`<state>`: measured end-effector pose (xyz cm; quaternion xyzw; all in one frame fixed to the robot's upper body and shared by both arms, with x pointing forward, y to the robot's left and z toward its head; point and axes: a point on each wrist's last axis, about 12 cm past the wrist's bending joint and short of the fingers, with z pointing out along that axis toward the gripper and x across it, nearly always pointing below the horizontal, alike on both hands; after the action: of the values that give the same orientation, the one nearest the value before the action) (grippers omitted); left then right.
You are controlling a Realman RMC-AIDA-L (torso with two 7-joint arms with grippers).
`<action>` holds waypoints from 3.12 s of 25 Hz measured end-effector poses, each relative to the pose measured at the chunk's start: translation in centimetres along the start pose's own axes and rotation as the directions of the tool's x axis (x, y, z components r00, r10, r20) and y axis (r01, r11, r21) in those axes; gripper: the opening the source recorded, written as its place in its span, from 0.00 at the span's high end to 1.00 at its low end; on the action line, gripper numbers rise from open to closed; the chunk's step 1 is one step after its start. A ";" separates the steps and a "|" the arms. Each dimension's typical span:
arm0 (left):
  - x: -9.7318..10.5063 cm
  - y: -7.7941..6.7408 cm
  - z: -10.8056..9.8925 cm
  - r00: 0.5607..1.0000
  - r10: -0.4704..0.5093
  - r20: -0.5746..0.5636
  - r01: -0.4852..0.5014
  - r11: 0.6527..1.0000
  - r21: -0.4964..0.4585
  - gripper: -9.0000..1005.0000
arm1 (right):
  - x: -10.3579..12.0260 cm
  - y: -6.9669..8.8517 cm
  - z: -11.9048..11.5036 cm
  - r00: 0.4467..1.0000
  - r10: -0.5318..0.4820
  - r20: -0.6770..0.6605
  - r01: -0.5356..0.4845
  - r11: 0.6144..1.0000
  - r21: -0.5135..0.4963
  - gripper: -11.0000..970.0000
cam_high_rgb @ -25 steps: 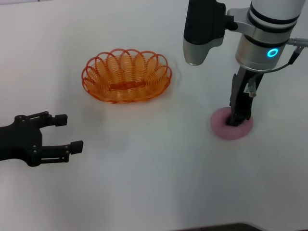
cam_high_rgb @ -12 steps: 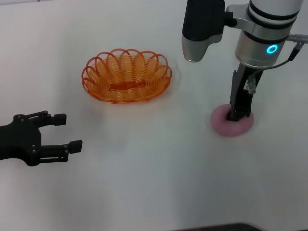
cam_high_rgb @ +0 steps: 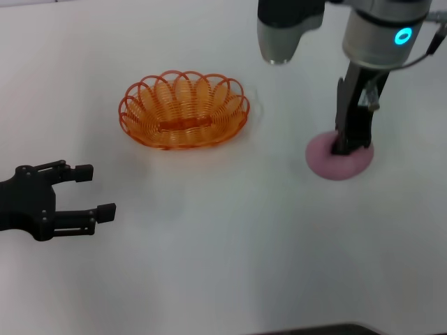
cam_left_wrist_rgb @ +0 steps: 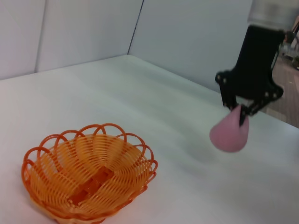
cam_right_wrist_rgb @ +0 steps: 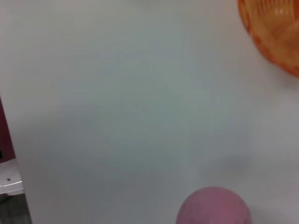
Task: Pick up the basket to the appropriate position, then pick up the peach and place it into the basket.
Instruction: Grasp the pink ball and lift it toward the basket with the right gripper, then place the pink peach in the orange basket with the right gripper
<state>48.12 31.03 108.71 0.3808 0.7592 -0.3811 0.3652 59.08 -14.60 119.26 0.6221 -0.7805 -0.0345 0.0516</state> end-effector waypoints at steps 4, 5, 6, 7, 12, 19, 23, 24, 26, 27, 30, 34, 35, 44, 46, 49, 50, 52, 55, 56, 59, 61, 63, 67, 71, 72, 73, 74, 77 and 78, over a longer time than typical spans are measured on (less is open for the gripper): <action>-0.1 -0.1 -0.1 1.000 0.003 0.000 -0.003 1.000 0.004 0.12 | -0.2 0.3 -2.1 1.000 -0.012 0.005 0.012 0.999 0.048 0.94; -0.1 -0.1 -0.1 1.000 0.003 0.000 -0.003 1.000 0.007 0.12 | -0.2 0.3 -2.5 1.000 -0.013 0.006 0.013 0.998 0.060 0.94; -0.1 -0.1 -0.1 1.000 0.002 0.000 -0.002 1.000 0.010 0.12 | -0.2 0.3 -2.9 1.000 -0.014 0.005 0.014 0.998 0.068 0.94; -0.2 -0.2 -0.1 1.000 0.001 0.000 -0.001 1.000 0.013 0.12 | -0.4 0.3 -3.2 1.000 -0.018 0.007 0.018 0.997 0.081 0.94; -0.3 -0.3 -0.2 1.000 0.000 0.002 0.000 1.000 0.028 0.12 | -0.9 0.2 -4.6 1.000 -0.030 0.001 0.029 0.990 0.138 0.94; -0.3 -0.4 -0.3 1.000 -0.003 0.006 0.003 0.999 0.032 0.12 | -2.0 0.2 -6.4 0.995 -0.098 0.021 0.092 0.977 0.191 0.94; -0.4 -0.4 -0.3 1.000 -0.003 0.007 0.003 0.999 0.038 0.12 | -2.7 0.2 -7.6 0.989 -0.138 0.050 0.123 0.965 0.231 0.94; -0.4 -0.4 -0.3 1.000 -0.003 0.007 0.002 0.999 0.039 0.12 | -2.9 0.2 -7.9 0.987 -0.148 0.061 0.128 0.961 0.246 0.94; -0.4 -0.4 -0.3 1.000 -0.002 0.007 0.002 0.999 0.040 0.12 | -3.3 0.1 -8.5 0.982 -0.166 0.091 0.135 0.950 0.281 0.94; -0.4 -0.4 -0.3 1.000 -0.002 0.007 0.001 0.999 0.040 0.12 | -3.5 0.0 -8.7 0.979 -0.173 0.107 0.135 0.946 0.295 0.94; -0.4 -0.4 -0.3 1.000 -0.001 0.007 0.001 0.999 0.041 0.12 | -4.1 -0.2 -9.6 0.964 -0.201 0.176 0.133 0.932 0.338 0.94; -0.4 -0.5 -0.2 1.000 -0.001 0.006 0.001 0.999 0.043 0.12 | -4.9 -0.2 -10.5 0.932 -0.239 0.274 0.120 0.913 0.389 0.94; -0.4 -0.5 -0.2 1.000 -0.001 0.006 0.001 0.999 0.043 0.12 | -5.0 -0.2 -10.7 0.924 -0.247 0.293 0.116 0.909 0.401 0.94; -0.3 -0.5 -0.2 1.000 -0.006 0.008 0.005 0.999 0.041 0.12 | -5.5 -0.2 -12.2 0.779 -0.311 0.544 0.056 0.899 0.433 0.94; -0.3 -0.5 -0.2 1.000 -0.006 0.008 0.005 0.999 0.042 0.12 | -5.2 -0.5 -12.0 0.733 -0.310 0.606 0.025 0.902 0.431 0.94; -0.3 -0.5 -0.1 1.000 -0.001 0.013 0.001 0.999 0.043 0.12 | -4.7 -0.8 -11.2 0.622 -0.308 0.719 -0.019 0.913 0.408 0.94; -0.4 -0.5 -0.1 1.000 0.000 0.014 -0.001 0.999 0.043 0.12 | -4.4 -0.9 -10.9 0.587 -0.310 0.748 -0.029 0.915 0.402 0.94; -0.5 -0.4 0.0 1.000 0.002 0.015 -0.003 0.999 0.045 0.12 | -3.6 -1.1 -10.1 0.485 -0.306 0.819 -0.061 0.922 0.381 0.94; -0.7 -0.3 0.0 1.000 0.004 0.015 -0.005 0.999 0.046 0.12 | -2.5 -1.5 -8.8 0.360 -0.294 0.885 -0.095 0.933 0.348 0.94; -0.7 -0.3 0.0 1.000 0.005 0.015 -0.006 0.999 0.045 0.12 | -2.1 -1.7 -8.2 0.331 -0.283 0.900 -0.108 0.936 0.335 0.94; -0.9 -0.2 0.2 1.000 0.010 0.014 -0.011 0.999 0.046 0.12 | -1.4 -2.1 -6.4 0.254 -0.272 0.928 -0.124 0.943 0.310 0.94; -1.0 -0.1 0.3 1.000 0.014 0.010 -0.015 0.999 0.047 0.12 | -1.2 -2.3 -4.5 0.200 -0.271 0.942 -0.113 0.948 0.297 0.94; -1.1 0.0 0.4 1.000 0.016 0.008 -0.016 0.999 0.044 0.12 | -1.2 -2.4 -2.6 0.154 -0.264 0.952 -0.098 0.955 0.281 0.94; -1.2 0.0 0.4 1.000 0.018 0.015 -0.019 0.999 0.040 0.12 | -1.3 -2.8 1.3 0.110 -0.236 0.966 -0.109 0.963 0.247 0.94; -1.2 0.1 0.5 1.000 0.021 0.015 -0.022 0.999 0.040 0.12 | -1.3 -2.4 4.3 0.057 -0.252 0.966 -0.125 0.958 0.258 0.94; -1.2 0.1 0.6 1.000 0.021 0.014 -0.022 0.999 0.040 0.12 | -1.3 -2.2 5.0 0.047 -0.268 0.962 -0.131 0.954 0.271 0.94; -1.2 0.0 0.6 1.000 0.022 0.015 -0.022 0.999 0.040 0.12 | -1.3 -2.0 5.6 0.038 -0.285 0.958 -0.134 0.948 0.288 0.94; -1.3 0.0 0.6 1.000 0.022 0.015 -0.023 0.999 0.040 0.12 | -1.4 -1.7 6.3 0.031 -0.297 0.954 -0.137 0.944 0.298 0.94; -1.4 0.1 0.7 1.000 0.025 0.015 -0.026 0.999 0.042 0.12 | -1.5 -1.1 8.0 0.020 -0.299 0.954 -0.155 0.942 0.299 0.94; -1.4 0.1 0.7 1.000 0.028 0.015 -0.028 0.999 0.044 0.12 | -1.5 -0.9 8.5 0.020 -0.290 0.957 -0.161 0.943 0.290 0.94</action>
<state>49.02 30.01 109.56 0.3966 0.7427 -0.3951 0.3674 59.24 -13.44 110.63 0.4531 -0.5557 -0.3347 -0.6115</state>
